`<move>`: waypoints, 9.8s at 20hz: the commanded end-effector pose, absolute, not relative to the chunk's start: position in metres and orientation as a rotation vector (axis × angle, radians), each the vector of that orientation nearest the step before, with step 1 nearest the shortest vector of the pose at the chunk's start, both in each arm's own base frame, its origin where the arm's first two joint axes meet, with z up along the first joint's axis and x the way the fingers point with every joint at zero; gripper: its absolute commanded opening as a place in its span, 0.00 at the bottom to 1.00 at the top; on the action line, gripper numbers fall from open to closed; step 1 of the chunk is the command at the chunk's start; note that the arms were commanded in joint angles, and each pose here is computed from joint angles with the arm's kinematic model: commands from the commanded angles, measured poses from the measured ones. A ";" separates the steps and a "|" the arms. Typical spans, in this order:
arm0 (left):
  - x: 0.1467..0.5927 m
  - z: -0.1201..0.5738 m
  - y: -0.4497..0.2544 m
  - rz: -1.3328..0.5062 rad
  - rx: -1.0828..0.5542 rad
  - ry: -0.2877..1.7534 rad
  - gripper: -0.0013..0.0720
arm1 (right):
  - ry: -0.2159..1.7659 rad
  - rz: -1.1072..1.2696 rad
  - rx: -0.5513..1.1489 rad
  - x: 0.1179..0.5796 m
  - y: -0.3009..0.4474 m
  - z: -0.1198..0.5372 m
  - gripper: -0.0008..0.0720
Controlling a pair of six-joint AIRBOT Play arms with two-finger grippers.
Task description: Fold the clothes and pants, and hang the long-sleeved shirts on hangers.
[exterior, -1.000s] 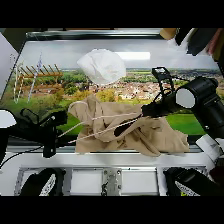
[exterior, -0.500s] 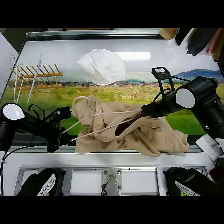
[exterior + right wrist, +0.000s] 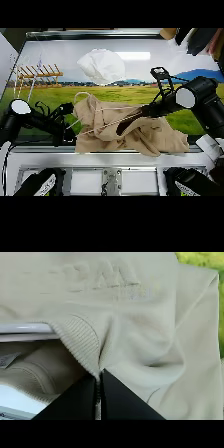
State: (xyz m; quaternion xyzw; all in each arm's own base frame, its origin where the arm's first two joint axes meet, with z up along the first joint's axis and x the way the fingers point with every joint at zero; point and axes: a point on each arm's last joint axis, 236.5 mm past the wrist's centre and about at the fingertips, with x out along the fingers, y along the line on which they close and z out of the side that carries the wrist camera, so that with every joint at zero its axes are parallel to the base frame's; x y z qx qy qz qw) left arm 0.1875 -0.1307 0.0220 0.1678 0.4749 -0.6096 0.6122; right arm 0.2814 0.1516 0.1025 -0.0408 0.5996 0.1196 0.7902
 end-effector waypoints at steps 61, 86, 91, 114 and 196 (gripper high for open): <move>0.209 0.017 -0.194 -1.491 0.372 0.929 0.05 | 0.863 0.880 0.126 0.254 0.370 0.197 0.90; 0.243 0.017 -0.200 -1.577 0.338 0.984 0.04 | 1.033 0.702 -0.056 0.276 0.167 0.194 0.68; 0.244 0.017 -0.200 -1.576 0.338 0.984 0.04 | 1.033 0.366 -0.004 0.305 0.147 0.183 0.68; 0.248 0.016 -0.201 -1.562 0.344 0.975 0.04 | 1.031 -0.002 -0.098 0.330 0.178 0.130 0.50; 0.236 0.015 -0.229 -1.664 0.468 0.870 0.05 | 0.944 0.991 -0.131 0.248 0.236 0.215 0.75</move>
